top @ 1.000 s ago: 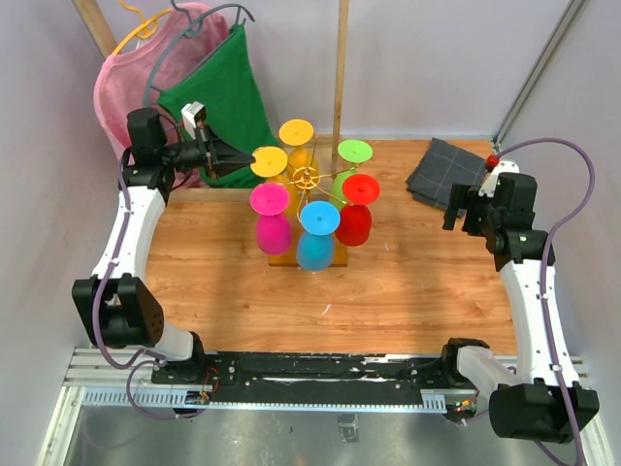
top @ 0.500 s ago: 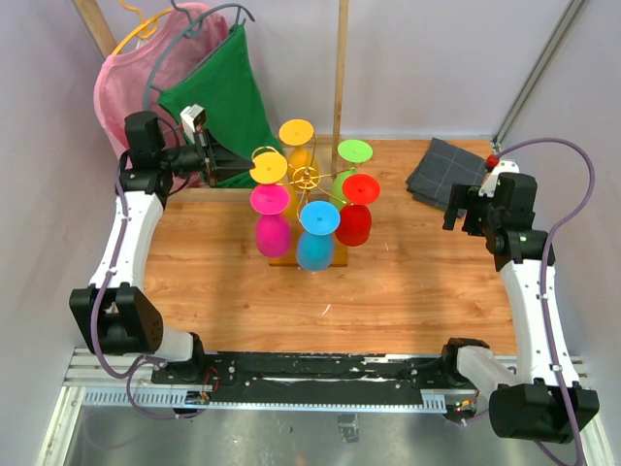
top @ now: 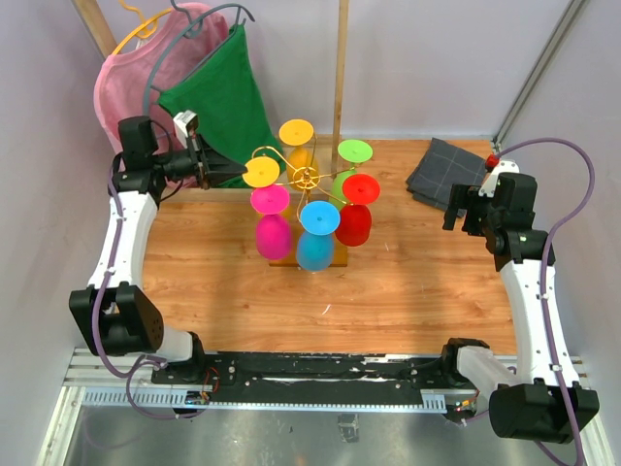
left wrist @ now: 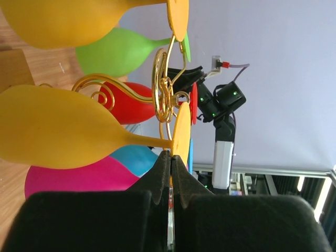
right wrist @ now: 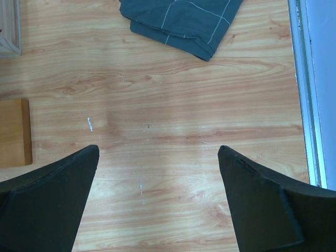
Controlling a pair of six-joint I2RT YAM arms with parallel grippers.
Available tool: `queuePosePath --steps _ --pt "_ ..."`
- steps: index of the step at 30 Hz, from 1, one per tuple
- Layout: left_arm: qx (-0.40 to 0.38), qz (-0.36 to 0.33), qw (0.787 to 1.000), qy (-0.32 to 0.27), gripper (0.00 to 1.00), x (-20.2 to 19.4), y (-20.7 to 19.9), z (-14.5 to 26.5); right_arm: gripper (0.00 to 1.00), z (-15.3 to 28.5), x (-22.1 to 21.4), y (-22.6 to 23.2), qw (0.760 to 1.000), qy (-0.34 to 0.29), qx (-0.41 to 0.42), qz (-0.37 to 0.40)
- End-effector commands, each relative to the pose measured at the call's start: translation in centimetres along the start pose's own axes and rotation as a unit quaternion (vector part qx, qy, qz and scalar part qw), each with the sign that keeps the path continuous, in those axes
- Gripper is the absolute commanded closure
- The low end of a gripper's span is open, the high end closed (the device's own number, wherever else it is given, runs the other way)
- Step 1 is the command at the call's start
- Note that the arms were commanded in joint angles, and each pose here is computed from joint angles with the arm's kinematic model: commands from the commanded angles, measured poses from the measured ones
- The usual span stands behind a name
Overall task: Take the wine glass off the wine glass rack
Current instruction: Pick up the wine glass from the wine rack.
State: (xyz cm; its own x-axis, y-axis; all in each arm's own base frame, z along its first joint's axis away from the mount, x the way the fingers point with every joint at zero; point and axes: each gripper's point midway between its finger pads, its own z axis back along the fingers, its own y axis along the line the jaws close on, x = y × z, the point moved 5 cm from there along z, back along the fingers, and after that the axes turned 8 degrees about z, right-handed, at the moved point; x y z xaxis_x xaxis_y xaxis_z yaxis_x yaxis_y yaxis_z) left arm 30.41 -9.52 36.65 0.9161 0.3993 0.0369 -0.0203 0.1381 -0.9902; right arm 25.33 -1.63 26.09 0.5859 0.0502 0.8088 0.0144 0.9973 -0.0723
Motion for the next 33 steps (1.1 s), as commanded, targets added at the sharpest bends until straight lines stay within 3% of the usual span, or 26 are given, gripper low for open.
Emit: queuePosePath --steps 1,33 --pt "-0.006 -0.018 1.000 0.010 1.00 -1.0 -1.1 1.2 0.02 0.7 0.7 -0.4 1.000 -0.014 -0.007 0.006" --pt "0.005 -0.021 0.999 -0.044 1.00 0.4 -0.4 6.5 0.02 1.2 2.1 -0.4 1.000 -0.024 -0.001 0.012"
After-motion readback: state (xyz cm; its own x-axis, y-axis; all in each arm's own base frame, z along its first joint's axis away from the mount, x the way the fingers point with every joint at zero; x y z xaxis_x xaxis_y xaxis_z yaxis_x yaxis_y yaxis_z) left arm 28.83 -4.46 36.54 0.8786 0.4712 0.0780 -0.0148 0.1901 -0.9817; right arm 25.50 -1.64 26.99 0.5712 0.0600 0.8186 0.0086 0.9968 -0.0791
